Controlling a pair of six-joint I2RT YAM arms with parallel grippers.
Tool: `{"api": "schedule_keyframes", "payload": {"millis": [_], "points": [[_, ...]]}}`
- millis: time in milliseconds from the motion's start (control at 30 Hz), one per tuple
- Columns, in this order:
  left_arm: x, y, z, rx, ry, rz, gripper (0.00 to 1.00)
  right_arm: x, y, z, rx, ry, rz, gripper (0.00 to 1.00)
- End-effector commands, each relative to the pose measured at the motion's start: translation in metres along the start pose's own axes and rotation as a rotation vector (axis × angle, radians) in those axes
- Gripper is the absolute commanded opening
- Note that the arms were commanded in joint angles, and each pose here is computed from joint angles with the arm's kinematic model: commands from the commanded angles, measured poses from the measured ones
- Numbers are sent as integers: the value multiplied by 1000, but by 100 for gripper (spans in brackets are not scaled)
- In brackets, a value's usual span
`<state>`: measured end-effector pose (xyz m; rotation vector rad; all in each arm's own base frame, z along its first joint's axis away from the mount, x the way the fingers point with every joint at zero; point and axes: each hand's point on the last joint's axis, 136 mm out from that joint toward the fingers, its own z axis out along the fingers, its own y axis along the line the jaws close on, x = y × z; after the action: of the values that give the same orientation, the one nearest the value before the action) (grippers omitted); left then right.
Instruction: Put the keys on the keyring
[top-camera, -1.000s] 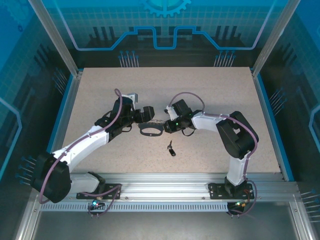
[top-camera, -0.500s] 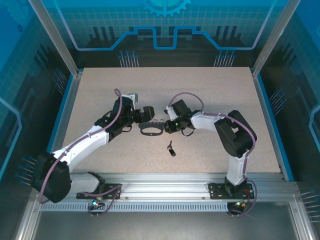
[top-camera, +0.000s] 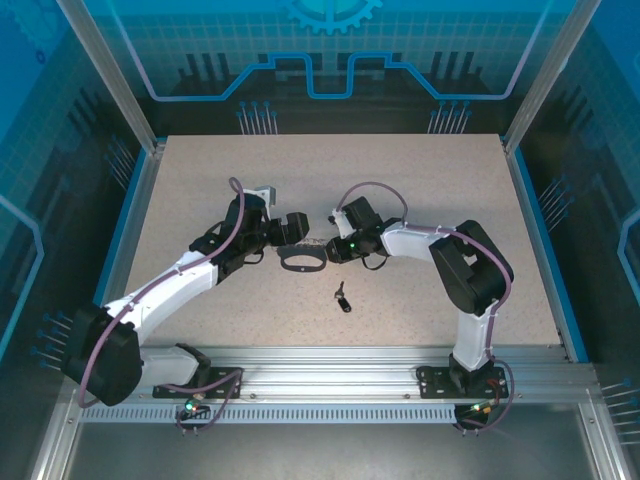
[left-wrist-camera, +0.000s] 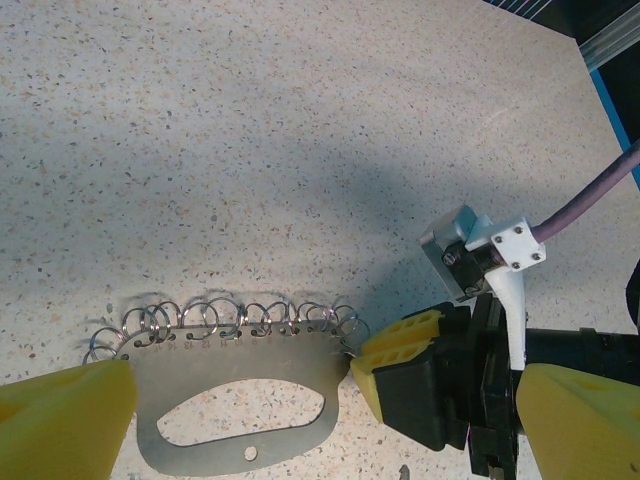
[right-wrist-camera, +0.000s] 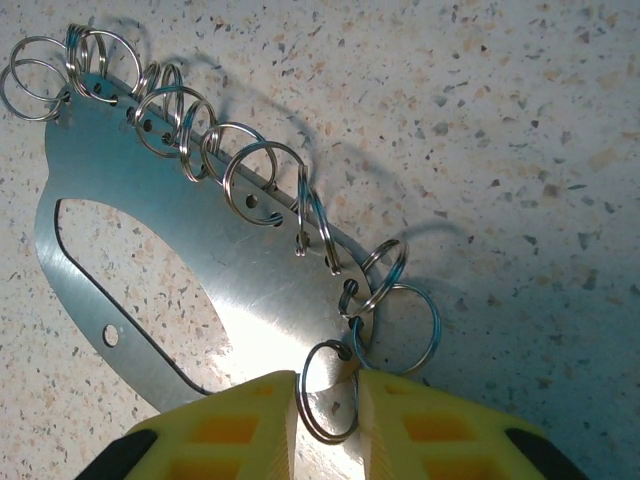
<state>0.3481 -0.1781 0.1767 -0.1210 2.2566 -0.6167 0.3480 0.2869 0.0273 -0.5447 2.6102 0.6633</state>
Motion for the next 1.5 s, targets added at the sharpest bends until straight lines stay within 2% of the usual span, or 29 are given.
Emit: {"api": "schedule_keyframes", "payload": {"millis": [0, 200, 400, 567, 900, 1167, 1367, 1467], "points": [[2, -8, 1, 31, 10, 0, 99, -8, -1, 2, 10, -11, 9, 22], [3, -7, 1, 30, 11, 0, 99, -5, -2, 3, 12, -3, 10, 14], [2, -8, 1, 33, 9, -1, 99, -5, -4, 0, 17, -3, 2, 0], [0, -9, 0, 33, 7, 0, 99, -18, 4, -17, -6, -33, -30, 0], [-15, -20, -14, 56, -29, 59, 99, -63, 45, -84, -185, -217, -135, 0], [-25, -46, -27, 171, -38, 126, 98, -88, 73, -136, -310, -354, -205, 0], [-34, -75, -35, 339, -59, 151, 90, -97, 90, -179, -397, -449, -271, 0], [-39, -88, -39, 431, -76, 148, 82, -100, 94, -195, -432, -482, -290, 0]]}}
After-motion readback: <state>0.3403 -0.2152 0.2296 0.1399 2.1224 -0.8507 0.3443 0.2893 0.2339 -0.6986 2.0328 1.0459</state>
